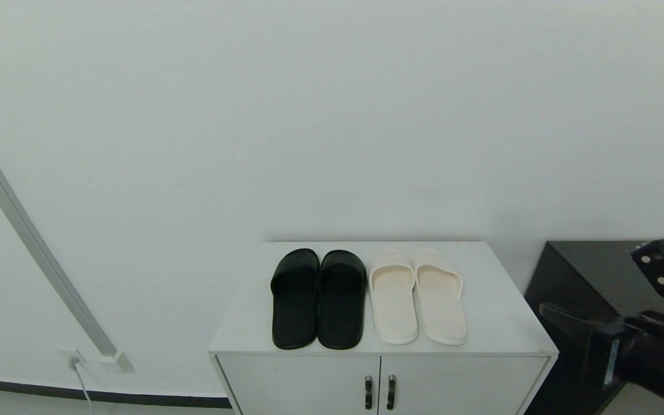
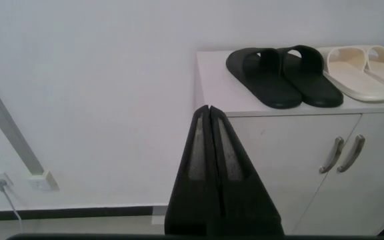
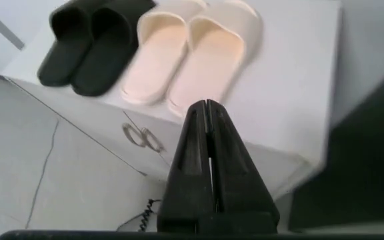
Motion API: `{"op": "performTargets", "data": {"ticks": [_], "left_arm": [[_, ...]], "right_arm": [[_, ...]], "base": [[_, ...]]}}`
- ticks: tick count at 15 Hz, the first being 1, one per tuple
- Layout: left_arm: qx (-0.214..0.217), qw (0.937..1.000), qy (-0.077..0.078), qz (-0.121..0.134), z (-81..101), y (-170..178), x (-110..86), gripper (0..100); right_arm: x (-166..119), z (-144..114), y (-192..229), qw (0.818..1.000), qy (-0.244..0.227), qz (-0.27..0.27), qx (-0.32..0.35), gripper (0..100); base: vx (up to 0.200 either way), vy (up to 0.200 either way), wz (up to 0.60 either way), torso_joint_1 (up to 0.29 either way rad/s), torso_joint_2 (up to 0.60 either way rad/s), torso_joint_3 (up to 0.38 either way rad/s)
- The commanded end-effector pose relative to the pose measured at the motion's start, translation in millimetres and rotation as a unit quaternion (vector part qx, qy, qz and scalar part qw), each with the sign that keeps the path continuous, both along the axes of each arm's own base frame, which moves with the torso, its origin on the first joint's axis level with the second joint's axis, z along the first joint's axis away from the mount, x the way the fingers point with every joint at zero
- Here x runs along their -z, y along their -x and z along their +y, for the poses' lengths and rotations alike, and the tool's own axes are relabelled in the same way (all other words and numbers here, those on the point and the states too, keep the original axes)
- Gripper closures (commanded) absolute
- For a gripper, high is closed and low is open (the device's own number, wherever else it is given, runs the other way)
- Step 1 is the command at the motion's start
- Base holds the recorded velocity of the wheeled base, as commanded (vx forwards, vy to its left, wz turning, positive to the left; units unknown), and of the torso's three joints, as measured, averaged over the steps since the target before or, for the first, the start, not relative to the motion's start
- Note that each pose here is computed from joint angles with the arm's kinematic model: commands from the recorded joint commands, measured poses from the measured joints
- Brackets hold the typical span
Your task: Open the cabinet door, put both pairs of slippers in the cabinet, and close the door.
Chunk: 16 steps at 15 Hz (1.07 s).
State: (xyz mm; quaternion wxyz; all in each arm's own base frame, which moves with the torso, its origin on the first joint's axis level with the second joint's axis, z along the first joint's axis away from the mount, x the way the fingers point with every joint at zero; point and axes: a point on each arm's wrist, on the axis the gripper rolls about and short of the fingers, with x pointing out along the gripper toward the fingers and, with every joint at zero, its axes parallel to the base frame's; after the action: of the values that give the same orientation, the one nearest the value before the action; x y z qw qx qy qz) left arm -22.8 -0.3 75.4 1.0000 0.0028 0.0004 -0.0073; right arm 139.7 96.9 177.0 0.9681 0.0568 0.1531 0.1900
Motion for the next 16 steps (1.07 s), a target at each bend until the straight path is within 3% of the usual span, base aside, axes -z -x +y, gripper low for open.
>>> {"op": "performTargets", "data": {"ticks": [1, 3, 4, 8, 9, 16], "left_arm": [[0.0, 1.0, 0.0, 0.0, 0.0, 0, -0.1, 100], [0.0, 1.0, 0.0, 0.0, 0.0, 0, -0.1, 100], [0.0, 1.0, 0.0, 0.0, 0.0, 0, -0.1, 100], [0.0, 1.0, 0.0, 0.0, 0.0, 0, -0.1, 100], [0.0, 1.0, 0.0, 0.0, 0.0, 0, -0.1, 100], [0.0, 1.0, 0.0, 0.0, 0.0, 0, -0.1, 100]], "right_arm": [[8, 35, -25, 0.999, 0.026, 0.026, -0.009, 100], [15, 46, -30, 0.999, 0.037, 0.037, -0.008, 100], [19, 64, -35, 0.998, 0.02, 0.056, -0.007, 100], [24, 85, -53, 0.998, 0.031, 0.054, 0.028, 100], [29, 94, -54, 0.997, 0.038, 0.056, 0.027, 0], [73, 145, -97, 0.993, 0.064, 0.032, 0.096, 0]], "base": [[0.0, 0.0, 0.0, 0.0, 0.0, 0.0], [0.0, 0.0, 0.0, 0.0, 0.0, 0.0], [0.0, 0.0, 0.0, 0.0, 0.0, 0.0], [0.0, 0.0, 0.0, 0.0, 0.0, 0.0], [0.0, 0.0, 0.0, 0.0, 0.0, 0.0], [0.0, 0.0, 0.0, 0.0, 0.0, 0.0]]}}
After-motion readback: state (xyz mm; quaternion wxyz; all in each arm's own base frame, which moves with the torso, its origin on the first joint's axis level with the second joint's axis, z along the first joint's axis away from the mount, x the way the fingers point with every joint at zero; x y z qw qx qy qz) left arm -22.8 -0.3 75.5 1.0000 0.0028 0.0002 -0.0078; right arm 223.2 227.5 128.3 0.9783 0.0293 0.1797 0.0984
